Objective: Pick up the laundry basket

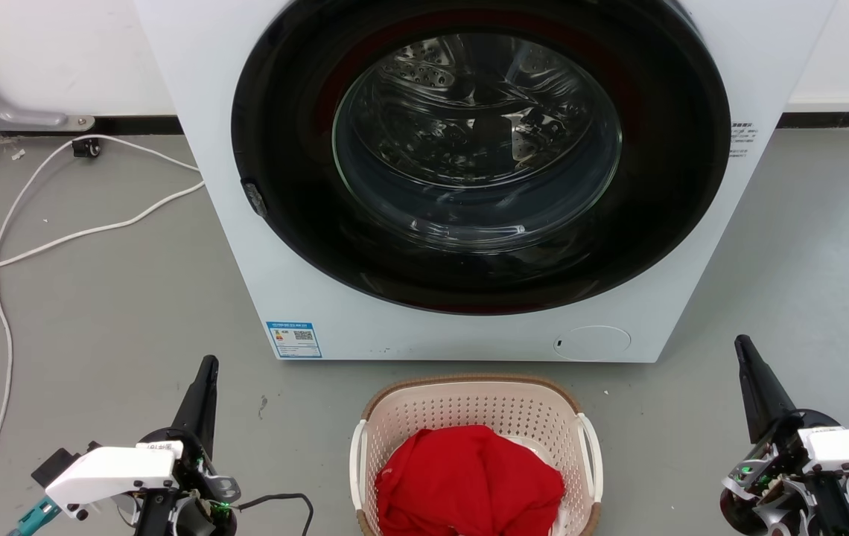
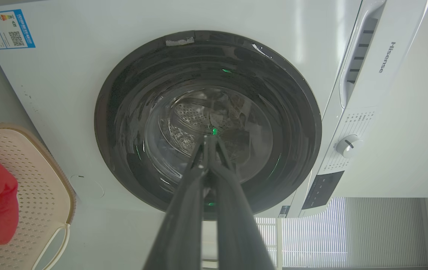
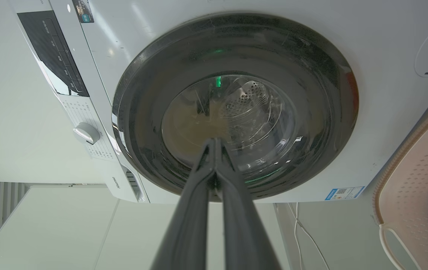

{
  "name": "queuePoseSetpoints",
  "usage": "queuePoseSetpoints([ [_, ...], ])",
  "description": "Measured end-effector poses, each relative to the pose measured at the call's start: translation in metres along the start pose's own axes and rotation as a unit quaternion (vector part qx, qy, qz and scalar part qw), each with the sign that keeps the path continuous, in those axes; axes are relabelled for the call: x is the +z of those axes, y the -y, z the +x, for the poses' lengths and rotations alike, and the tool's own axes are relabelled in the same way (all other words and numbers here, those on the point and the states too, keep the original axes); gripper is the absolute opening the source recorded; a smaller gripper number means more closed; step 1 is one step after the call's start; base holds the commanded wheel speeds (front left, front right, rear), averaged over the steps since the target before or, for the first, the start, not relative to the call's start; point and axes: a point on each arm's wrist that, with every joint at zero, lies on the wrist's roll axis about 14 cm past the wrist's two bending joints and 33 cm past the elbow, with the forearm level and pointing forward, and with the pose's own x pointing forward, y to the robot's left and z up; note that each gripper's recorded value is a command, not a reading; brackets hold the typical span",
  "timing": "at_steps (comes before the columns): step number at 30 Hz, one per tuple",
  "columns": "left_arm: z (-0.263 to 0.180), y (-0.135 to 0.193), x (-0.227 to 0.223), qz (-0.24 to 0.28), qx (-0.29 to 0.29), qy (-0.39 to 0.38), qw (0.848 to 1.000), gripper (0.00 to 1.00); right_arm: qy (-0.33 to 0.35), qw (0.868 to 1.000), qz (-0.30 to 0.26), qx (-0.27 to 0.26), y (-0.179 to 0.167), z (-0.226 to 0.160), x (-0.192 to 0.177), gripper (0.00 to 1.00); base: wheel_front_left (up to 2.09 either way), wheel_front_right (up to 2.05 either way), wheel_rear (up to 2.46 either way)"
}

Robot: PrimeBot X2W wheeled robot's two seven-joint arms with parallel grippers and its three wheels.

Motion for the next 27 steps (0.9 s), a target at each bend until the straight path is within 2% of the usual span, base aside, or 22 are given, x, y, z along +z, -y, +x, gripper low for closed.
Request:
queuePoseSetpoints([
  [27,0.0000,0.0000,-0.0002,-0.001,0.000,-0.001,1.000,0.00,0.001,1.000,0.000,0.000,0.0000,0.0000,0.0001,0.00,0.00,0.00,0.00],
])
